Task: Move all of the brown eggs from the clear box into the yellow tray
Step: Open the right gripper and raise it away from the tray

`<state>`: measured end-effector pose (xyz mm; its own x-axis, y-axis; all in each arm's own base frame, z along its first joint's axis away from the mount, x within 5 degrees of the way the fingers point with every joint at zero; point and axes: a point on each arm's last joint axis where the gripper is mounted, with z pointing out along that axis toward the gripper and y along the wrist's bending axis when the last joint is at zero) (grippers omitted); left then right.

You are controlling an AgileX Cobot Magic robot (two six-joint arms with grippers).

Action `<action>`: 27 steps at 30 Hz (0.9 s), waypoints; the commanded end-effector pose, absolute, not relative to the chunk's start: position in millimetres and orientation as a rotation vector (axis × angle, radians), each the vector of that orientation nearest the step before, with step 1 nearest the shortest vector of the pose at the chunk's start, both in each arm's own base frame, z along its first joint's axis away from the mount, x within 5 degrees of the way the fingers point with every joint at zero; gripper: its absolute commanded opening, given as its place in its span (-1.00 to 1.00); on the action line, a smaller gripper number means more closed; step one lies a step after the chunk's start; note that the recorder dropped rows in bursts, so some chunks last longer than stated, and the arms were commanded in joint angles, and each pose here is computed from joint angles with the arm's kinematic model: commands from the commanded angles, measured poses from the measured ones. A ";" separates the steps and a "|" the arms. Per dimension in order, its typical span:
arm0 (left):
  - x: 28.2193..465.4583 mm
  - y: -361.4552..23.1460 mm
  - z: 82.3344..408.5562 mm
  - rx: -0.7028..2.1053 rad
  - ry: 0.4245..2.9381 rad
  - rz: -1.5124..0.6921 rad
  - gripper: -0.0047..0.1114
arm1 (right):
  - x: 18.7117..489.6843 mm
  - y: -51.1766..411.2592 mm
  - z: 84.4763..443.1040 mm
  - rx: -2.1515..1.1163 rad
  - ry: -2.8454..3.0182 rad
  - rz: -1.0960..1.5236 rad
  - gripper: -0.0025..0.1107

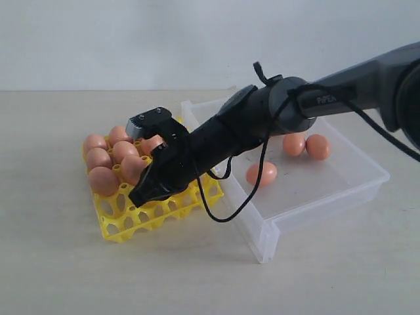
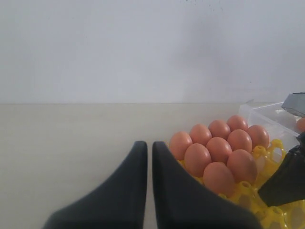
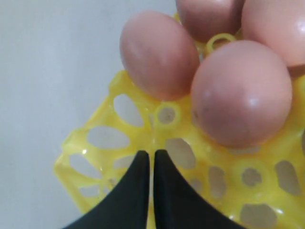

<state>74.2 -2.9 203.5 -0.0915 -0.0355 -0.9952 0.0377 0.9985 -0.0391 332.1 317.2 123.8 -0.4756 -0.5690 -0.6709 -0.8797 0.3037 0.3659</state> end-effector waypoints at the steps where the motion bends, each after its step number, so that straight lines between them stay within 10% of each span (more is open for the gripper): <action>1: 74.5 -3.1 202.9 0.004 1.657 -0.063 -0.85 | 333.0 307.1 168.1 -1.375 2.081 0.809 -0.96; 10: 74.5 -3.1 202.9 0.004 1.657 -0.063 -0.85 | 333.6 278.1 260.4 -1.320 1.913 0.401 -0.96; 27: 74.5 -3.1 202.9 0.004 1.657 -0.063 -0.85 | 326.7 200.2 320.3 -1.336 2.010 -0.457 -0.96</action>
<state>74.2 -2.9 203.5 -0.0915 -0.0355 -0.9952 0.0377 0.9985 -0.0391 330.0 212.1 304.7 -0.2032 -0.9210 -0.3323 -0.7241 0.3698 -0.5822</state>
